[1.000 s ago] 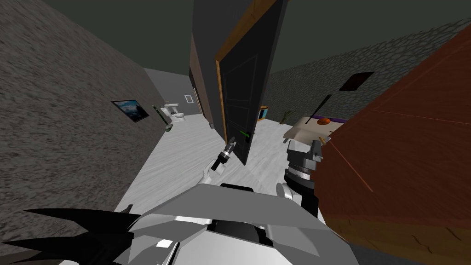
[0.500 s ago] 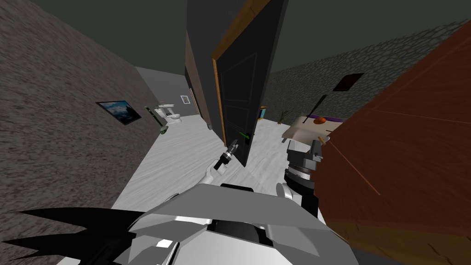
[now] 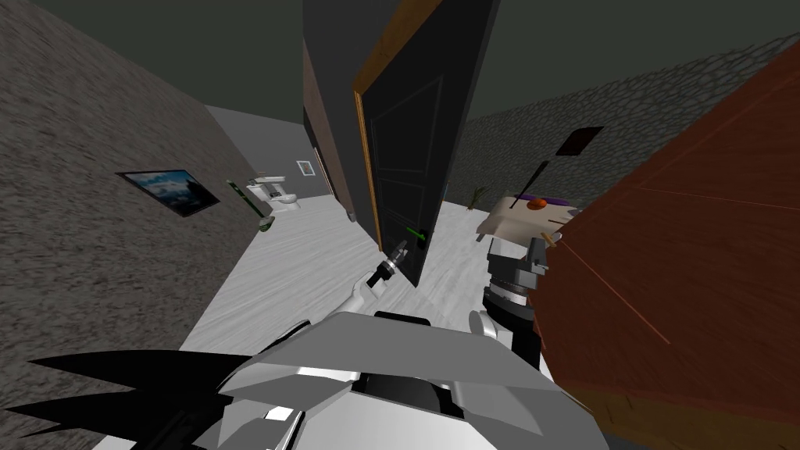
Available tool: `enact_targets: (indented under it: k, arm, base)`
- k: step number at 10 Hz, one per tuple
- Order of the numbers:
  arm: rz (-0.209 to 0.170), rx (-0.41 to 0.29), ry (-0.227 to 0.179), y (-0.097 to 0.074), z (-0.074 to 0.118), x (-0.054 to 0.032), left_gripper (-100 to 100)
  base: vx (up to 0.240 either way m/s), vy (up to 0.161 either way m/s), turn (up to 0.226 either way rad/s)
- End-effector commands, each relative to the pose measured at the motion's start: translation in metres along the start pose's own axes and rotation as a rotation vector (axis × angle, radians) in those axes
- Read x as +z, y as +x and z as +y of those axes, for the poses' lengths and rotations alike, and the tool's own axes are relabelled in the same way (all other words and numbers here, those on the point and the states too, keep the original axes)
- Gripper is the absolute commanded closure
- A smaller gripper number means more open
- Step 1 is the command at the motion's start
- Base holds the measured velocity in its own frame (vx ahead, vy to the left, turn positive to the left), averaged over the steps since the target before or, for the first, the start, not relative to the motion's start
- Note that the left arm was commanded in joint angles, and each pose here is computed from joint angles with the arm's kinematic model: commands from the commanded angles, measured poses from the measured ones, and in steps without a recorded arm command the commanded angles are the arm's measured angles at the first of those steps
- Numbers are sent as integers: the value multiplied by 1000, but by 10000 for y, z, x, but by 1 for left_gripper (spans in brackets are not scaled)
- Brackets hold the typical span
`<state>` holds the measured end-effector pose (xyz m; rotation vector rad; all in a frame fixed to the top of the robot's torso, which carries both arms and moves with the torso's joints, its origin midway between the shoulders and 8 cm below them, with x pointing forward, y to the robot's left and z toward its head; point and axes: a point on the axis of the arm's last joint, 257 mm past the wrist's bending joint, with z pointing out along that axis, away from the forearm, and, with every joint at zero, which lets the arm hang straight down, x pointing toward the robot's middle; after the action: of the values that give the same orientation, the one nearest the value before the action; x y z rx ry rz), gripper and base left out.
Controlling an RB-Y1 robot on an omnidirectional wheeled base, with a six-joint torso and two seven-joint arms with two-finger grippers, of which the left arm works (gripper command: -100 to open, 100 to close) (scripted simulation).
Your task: Push the door open
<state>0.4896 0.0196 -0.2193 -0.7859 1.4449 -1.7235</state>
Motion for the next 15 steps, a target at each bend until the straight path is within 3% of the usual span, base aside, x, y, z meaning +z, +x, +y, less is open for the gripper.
enact_targets:
  k: [1, 3, 4, 9, 11, 15]
  arm:
    - [14, -5, -27, 19, 120, -1, -100]
    - [38, -11, -74, 65, 318, 6, -100]
    - [38, -11, -74, 65, 318, 6, -100]
    - [75, -14, -161, 107, 674, -9, -100]
    - [76, -13, -164, 113, 673, -7, -100]
    - [54, -15, -168, 67, 722, 28, -100]
  base:
    - [117, 47, -81]
    - [126, 88, -91]
    - [82, 87, -42]
    - [112, 70, -74]
    - [72, 49, -18]
    - [170, -106, -51]
